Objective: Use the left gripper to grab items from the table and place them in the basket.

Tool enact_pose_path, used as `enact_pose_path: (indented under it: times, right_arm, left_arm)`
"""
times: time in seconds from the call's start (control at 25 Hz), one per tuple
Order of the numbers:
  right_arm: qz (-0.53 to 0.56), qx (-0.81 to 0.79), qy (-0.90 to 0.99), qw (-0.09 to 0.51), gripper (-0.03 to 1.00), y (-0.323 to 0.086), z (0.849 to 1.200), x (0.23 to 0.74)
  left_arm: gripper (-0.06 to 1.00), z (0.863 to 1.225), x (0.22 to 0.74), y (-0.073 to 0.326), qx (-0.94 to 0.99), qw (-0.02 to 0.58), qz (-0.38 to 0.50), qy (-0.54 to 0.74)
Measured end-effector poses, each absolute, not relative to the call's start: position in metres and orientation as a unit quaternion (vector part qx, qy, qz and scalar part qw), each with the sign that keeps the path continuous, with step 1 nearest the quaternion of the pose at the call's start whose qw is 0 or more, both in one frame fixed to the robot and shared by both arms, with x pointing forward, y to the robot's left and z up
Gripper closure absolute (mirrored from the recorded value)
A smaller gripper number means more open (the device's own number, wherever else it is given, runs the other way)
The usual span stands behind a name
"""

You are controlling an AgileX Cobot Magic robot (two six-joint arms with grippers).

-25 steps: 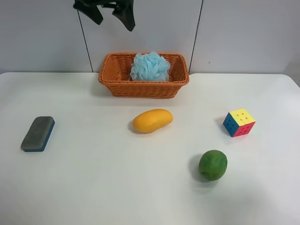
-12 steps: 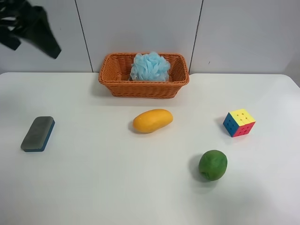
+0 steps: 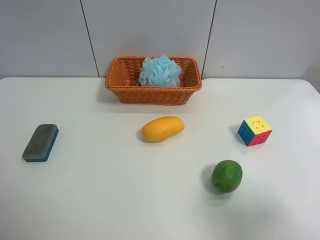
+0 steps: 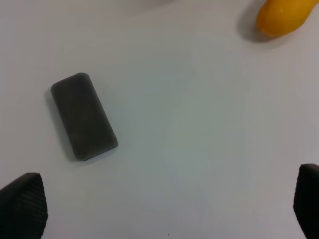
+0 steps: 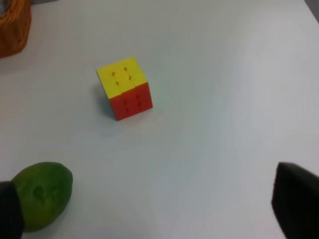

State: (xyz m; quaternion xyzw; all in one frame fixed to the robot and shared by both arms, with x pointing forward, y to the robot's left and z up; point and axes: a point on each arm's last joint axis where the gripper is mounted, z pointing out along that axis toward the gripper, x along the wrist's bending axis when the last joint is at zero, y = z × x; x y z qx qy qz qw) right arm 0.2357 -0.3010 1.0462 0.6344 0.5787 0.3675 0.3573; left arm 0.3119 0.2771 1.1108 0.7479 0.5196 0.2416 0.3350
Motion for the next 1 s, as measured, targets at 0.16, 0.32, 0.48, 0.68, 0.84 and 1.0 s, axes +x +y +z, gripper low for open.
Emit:
enact_pose_path:
  times: [0.16, 0.32, 0.48, 0.68, 0.84, 1.0]
  right_arm:
    - [0.367, 0.634, 0.579, 0.357, -0.02, -0.301, 1.046, 0.236]
    - [0.367, 0.634, 0.579, 0.357, -0.02, -0.301, 1.046, 0.236]
    - [0.367, 0.634, 0.579, 0.357, -0.02, -0.301, 1.046, 0.236]
    - [0.367, 0.634, 0.579, 0.357, -0.02, -0.301, 1.046, 0.236]
    - [0.367, 0.634, 0.579, 0.357, -0.02, -0.301, 1.046, 0.236]
    - [0.367, 0.634, 0.579, 0.357, -0.02, -0.301, 1.046, 0.236]
  left_arm:
    - [-0.05, 1.091, 0.288, 0.285, 0.719, 0.345, 0.264, 0.542]
    - [-0.05, 1.073, 0.271, 0.290, 0.684, 0.347, 0.295, 0.570]
    - [-0.05, 1.059, 0.256, 0.292, 0.659, 0.346, 0.320, 0.586]
    - [-0.05, 1.058, 0.236, 0.291, 0.632, 0.374, 0.365, 0.572]
    - [-0.05, 1.058, 0.231, 0.291, 0.628, 0.380, 0.374, 0.567]
    - [-0.05, 1.057, 0.231, 0.291, 0.629, 0.379, 0.374, 0.567]
